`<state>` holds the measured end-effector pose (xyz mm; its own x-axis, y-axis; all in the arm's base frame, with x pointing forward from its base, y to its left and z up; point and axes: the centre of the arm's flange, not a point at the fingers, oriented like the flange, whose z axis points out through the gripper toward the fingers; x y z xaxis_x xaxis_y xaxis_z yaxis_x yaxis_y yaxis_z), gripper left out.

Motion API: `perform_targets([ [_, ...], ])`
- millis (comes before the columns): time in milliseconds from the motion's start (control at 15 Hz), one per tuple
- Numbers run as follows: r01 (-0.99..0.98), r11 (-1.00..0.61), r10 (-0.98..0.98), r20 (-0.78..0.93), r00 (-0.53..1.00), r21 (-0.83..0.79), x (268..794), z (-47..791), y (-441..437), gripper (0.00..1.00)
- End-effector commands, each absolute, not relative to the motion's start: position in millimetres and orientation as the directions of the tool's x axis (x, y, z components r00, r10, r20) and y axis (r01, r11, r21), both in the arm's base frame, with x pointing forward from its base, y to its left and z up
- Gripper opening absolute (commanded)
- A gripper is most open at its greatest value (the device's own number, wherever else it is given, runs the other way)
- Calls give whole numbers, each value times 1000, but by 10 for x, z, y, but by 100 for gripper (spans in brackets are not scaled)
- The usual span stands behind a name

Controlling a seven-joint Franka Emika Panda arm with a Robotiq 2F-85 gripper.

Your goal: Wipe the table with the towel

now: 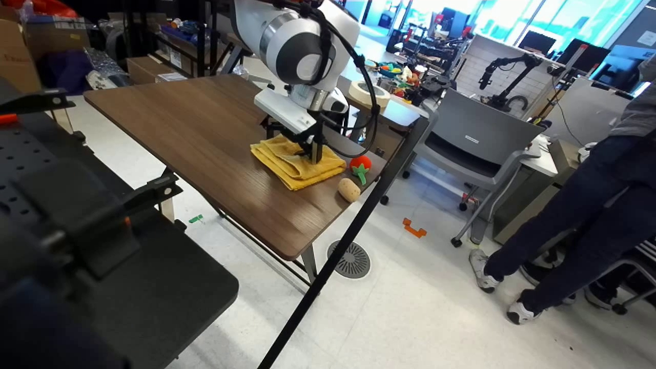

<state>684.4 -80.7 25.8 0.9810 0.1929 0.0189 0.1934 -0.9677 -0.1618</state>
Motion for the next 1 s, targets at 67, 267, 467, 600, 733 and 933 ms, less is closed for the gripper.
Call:
perform_targets([
  [67, 342, -897, 366, -40, 930, -279, 6632, -199, -27, 100],
  [267, 447, -844, 480, -47, 876, -297, 6335, -120, 376, 100],
  [467, 497, -811, 551, -117, 826, -309, 6114, -121, 456, 100],
  [600, 482, -814, 553, -177, 814, -326, 6025, -106, 318, 100],
  [733, 454, -831, 537, -249, 806, -323, 5974, -70, 144, 100],
  [933, 443, -860, 489, -158, 858, -255, 5989, 92, -120, 100],
])
